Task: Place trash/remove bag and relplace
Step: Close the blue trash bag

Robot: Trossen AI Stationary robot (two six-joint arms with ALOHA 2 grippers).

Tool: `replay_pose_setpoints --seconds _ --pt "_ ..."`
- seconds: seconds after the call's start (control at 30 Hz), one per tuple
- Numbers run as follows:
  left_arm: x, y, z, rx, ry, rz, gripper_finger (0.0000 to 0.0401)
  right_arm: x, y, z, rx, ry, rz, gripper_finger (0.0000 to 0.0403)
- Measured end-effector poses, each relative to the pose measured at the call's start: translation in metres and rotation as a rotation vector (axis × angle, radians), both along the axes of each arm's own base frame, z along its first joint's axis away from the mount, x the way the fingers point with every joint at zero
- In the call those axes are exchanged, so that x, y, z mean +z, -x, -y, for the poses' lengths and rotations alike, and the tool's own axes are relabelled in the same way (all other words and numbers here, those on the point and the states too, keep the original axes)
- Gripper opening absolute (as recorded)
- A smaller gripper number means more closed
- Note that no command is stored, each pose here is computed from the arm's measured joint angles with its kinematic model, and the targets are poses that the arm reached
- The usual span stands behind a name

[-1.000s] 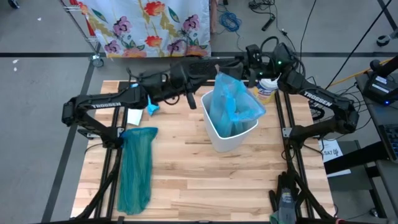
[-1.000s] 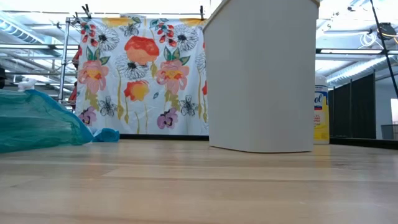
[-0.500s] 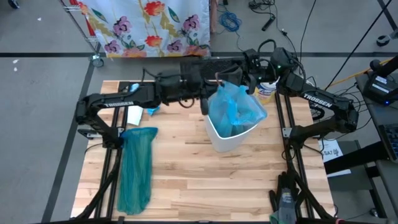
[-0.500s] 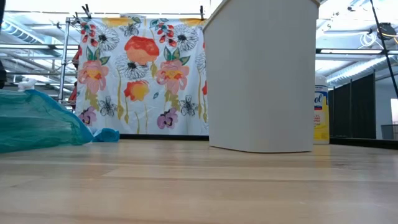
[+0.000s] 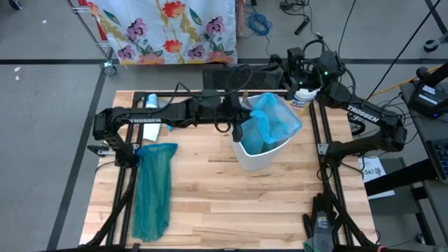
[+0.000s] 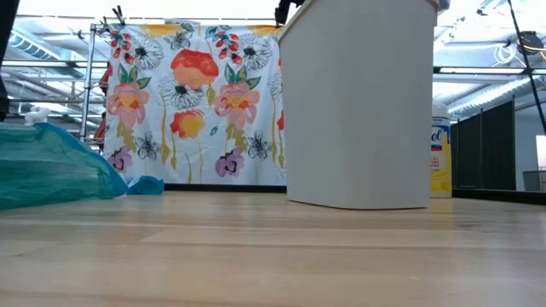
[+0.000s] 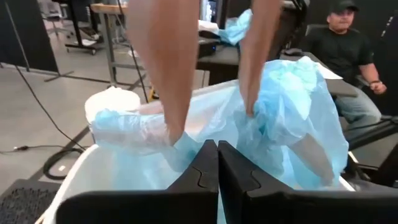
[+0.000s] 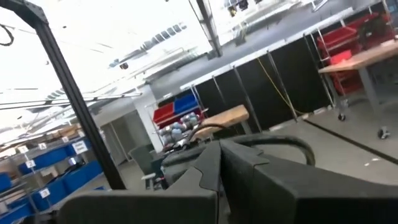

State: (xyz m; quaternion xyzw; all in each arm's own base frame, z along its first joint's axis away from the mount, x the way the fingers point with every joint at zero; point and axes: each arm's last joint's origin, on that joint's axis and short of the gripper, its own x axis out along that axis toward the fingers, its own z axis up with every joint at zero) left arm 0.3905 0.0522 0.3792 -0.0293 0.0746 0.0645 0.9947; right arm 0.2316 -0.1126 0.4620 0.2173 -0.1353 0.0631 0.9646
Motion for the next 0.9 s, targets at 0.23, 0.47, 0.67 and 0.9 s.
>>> replay_pose_setpoints --seconds 0.23,0.47,0.67,0.9 --pt "0.014 0.008 -0.004 0.042 -0.039 0.04 0.0 -0.002 0.008 -0.003 -0.004 -0.03 -0.067 0.0" --pt "0.044 0.022 -0.013 0.074 -0.076 0.129 0.0 -0.013 0.024 -0.01 -0.025 -0.062 -0.245 0.0" --pt "0.053 0.023 -0.017 0.054 -0.082 0.151 0.0 -0.015 0.057 -0.016 -0.111 -0.082 -0.35 0.0" --pt "0.053 0.023 -0.019 0.085 -0.091 0.146 0.0 -0.031 0.104 -0.032 -0.268 -0.142 -0.584 0.0"
